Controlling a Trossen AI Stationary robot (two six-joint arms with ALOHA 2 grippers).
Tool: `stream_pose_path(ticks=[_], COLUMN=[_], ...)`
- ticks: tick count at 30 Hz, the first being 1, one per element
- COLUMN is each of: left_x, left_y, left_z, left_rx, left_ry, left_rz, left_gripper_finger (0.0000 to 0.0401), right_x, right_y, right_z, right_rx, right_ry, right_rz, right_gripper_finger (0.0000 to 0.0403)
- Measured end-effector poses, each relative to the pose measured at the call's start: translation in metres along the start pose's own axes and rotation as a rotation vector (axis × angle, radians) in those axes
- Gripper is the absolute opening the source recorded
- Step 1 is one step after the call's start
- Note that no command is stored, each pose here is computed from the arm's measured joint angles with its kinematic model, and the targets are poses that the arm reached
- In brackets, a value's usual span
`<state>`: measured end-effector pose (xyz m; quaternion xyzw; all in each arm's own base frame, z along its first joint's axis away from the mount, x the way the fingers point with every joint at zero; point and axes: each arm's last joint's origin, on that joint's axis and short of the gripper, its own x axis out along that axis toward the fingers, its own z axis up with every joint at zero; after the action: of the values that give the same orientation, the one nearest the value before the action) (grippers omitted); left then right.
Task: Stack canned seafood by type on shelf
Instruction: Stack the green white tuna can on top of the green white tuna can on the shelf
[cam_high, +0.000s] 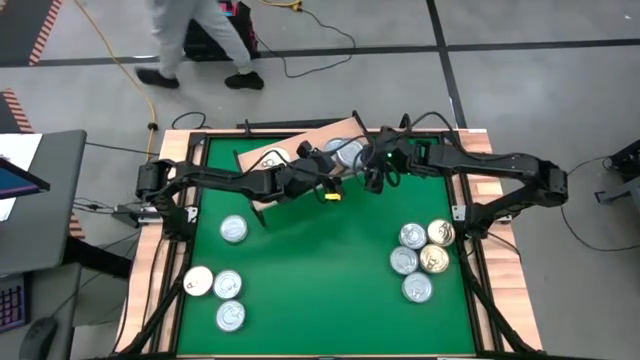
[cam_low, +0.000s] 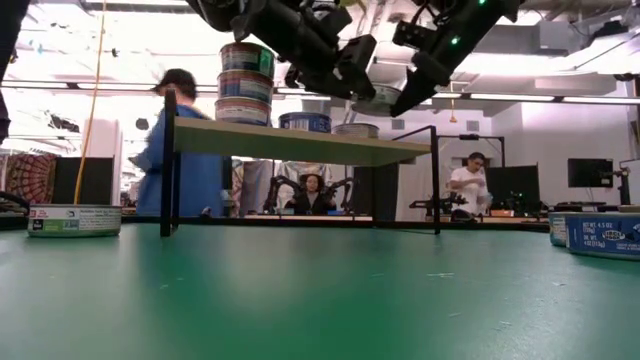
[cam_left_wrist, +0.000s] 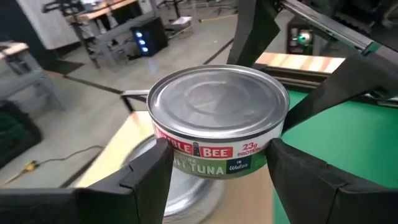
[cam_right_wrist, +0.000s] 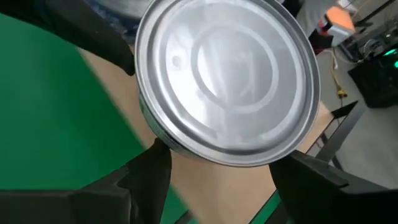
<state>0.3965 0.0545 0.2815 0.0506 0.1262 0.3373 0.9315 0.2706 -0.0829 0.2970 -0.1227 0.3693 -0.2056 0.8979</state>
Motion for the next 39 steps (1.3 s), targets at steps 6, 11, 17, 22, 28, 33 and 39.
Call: stream_pose_path(ticks=[6,11,17,22,28,33,39], left_x=[0.003,0.01,0.01,0.007,0.006,0.001,-0.005], left_y=[0.004,0.012,0.013,0.01,0.009,0.003,-0.006], left_z=[-0.002,-0.009,-0.011,-0.01,-0.013,-0.014,-0.012], left_rx=[-0.007,-0.056,-0.077,-0.064,-0.054,-0.031,-0.008], left_ry=[0.005,0.051,0.065,0.059,0.092,0.092,0.081], left_rz=[0.059,0.067,0.087,0.13,0.147,0.16,0.158], left_gripper_finger=[0.0244,0.0244,0.0244,0.0244,0.0244,0.0244,0.0244], right_x=[0.003,0.004,0.006,0.011,0.03,0.033,0.025], right_y=[-0.013,-0.02,-0.027,-0.032,-0.034,-0.028,-0.026], right_z=[0.001,0.001,-0.002,-0.004,-0.01,-0.011,-0.008], right_rx=[0.003,0.003,0.009,0.015,0.014,0.005,-0.002], right_ry=[-0.04,-0.055,-0.063,-0.056,0.005,0.019,-0.002], right_rz=[-0.001,0.008,0.041,0.045,0.042,0.057,0.055], right_gripper_finger=[0.0285,0.0285,0.0285,0.0285,0.0285,0.0285,0.0285])
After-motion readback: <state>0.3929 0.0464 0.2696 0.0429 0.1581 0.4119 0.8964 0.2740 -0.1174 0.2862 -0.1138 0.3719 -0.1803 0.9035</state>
